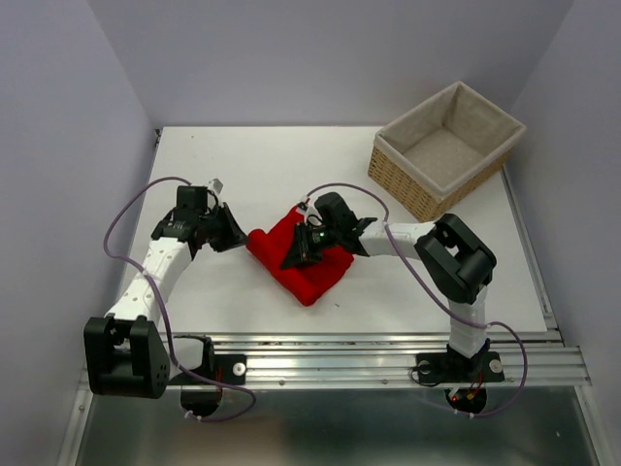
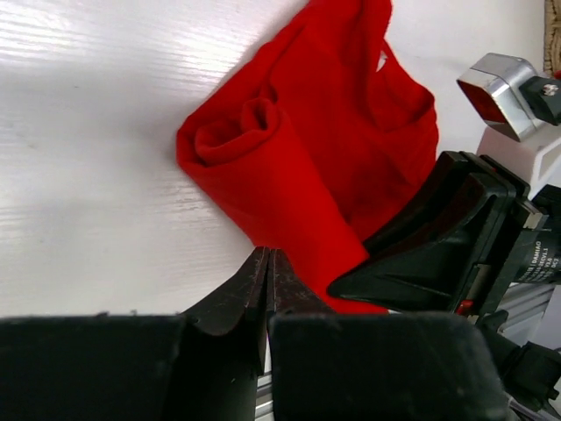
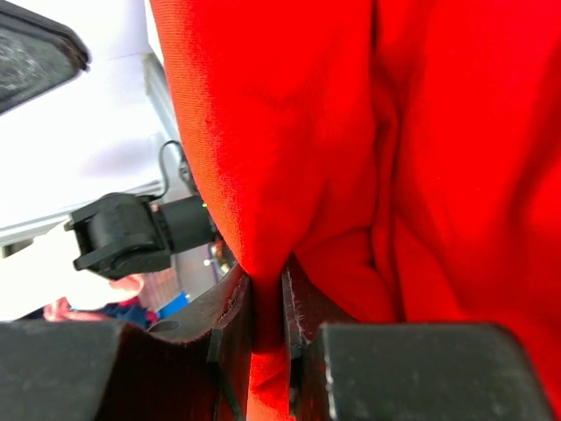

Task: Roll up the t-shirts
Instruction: Roll the T-shirt to the center of the board.

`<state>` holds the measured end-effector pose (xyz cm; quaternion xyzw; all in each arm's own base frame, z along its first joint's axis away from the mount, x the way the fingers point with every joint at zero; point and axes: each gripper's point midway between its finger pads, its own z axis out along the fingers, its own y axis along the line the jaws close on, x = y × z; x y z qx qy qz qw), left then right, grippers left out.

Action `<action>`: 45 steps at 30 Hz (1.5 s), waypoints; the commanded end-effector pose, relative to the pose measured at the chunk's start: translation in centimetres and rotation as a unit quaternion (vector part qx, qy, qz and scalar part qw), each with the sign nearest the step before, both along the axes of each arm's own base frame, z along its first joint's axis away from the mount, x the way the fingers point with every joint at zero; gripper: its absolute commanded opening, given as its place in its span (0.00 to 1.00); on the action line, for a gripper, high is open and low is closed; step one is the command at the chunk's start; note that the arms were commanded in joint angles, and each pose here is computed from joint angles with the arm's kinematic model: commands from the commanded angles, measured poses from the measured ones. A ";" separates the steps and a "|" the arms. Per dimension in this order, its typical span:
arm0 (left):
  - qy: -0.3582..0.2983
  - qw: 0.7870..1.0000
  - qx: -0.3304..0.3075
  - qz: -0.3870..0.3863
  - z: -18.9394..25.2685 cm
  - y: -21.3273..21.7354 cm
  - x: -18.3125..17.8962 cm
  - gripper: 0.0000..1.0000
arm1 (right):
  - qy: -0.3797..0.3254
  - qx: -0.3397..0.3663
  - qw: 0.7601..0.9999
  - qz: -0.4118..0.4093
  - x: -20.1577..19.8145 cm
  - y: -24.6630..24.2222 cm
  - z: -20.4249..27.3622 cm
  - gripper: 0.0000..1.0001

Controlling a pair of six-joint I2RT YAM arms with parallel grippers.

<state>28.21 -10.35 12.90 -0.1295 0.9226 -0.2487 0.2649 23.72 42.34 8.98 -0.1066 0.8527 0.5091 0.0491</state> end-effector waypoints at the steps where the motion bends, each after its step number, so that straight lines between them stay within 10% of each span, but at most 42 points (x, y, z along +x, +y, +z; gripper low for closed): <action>1: -0.011 0.999 -0.025 -0.025 0.2 -1.8 0.2 0.11 | 0.013 0.050 0.998 0.029 -0.8 0.9 1.3 0.01; 23: -0.040 0.999 0.018 -0.003 1.4 -2.9 2.7 0.08 | 0.055 0.075 0.995 0.042 -0.8 -0.2 0.1 0.01; 26: -0.036 0.998 0.047 0.022 1.9 -1.5 2.3 0.28 | 0.051 0.075 0.995 0.043 -0.8 -0.2 0.1 0.01; 30: -0.009 0.998 0.046 0.043 1.5 -1.1 0.9 0.89 | 0.046 0.074 0.995 0.040 -0.8 -0.3 0.1 0.01; 45: 0.124 0.981 -0.005 0.150 -1.6 -3.0 -0.4 0.99 | 0.023 0.054 0.998 0.024 -0.4 -0.7 -0.5 0.01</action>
